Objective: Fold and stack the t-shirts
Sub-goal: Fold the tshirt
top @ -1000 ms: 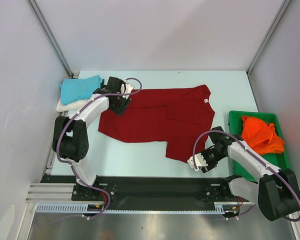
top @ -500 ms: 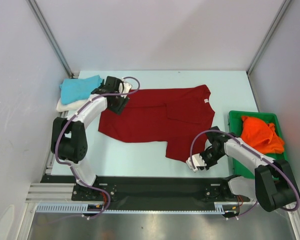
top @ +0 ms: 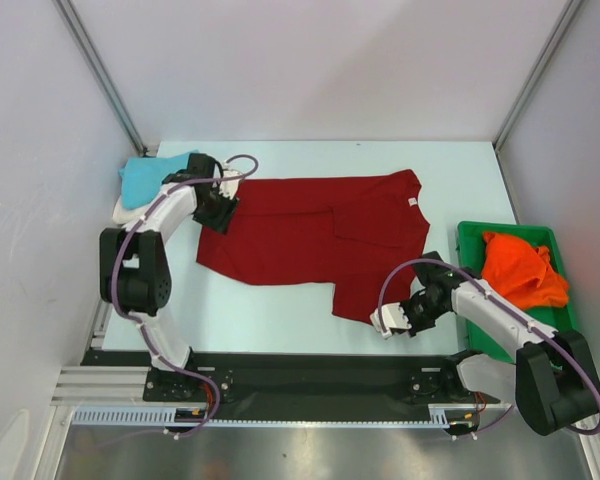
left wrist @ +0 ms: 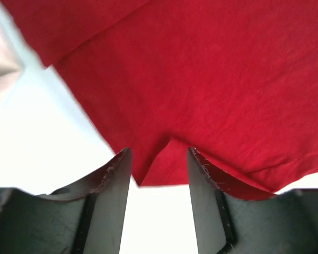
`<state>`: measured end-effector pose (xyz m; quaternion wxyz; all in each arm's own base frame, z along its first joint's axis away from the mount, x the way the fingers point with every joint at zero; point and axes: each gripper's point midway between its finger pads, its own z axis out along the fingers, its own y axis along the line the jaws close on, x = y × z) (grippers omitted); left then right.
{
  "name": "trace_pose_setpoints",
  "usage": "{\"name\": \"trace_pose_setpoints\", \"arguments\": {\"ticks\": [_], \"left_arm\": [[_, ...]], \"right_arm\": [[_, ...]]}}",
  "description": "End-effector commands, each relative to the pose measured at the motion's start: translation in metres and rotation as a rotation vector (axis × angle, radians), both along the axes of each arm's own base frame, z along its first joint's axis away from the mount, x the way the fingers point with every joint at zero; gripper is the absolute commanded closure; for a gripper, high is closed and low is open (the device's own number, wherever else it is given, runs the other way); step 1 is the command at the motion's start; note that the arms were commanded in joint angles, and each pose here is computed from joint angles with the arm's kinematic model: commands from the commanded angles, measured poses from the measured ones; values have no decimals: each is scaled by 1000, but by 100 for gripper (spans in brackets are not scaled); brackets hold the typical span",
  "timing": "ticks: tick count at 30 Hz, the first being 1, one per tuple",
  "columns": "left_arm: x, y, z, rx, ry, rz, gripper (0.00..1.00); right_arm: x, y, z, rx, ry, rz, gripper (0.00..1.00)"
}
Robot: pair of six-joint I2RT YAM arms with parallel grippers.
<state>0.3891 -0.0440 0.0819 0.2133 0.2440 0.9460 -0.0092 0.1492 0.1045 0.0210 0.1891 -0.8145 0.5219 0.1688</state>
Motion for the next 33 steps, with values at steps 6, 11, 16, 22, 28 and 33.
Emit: {"name": "trace_pose_setpoints", "arguments": {"ticks": [6,11,16,22,28,33], "left_arm": [[-2,-21,-22,-119,121,-62,51],[0,-13,-33,-75,131,-35,52],[0,-8,-41,-53,143,-23,52],[-4,0,-48,-20,151,-13,53],[-6,7,-51,-4,164,-9,54],[-11,7,-56,-1,185,-12,56]], "right_arm": [[9,1,5,-9,-15,-73,99],[10,2,4,-10,-5,-78,99],[10,3,3,-8,3,-80,99],[12,4,1,-10,8,-84,99],[12,5,-1,-4,17,-97,99],[10,4,-2,-9,21,-97,99]]}}
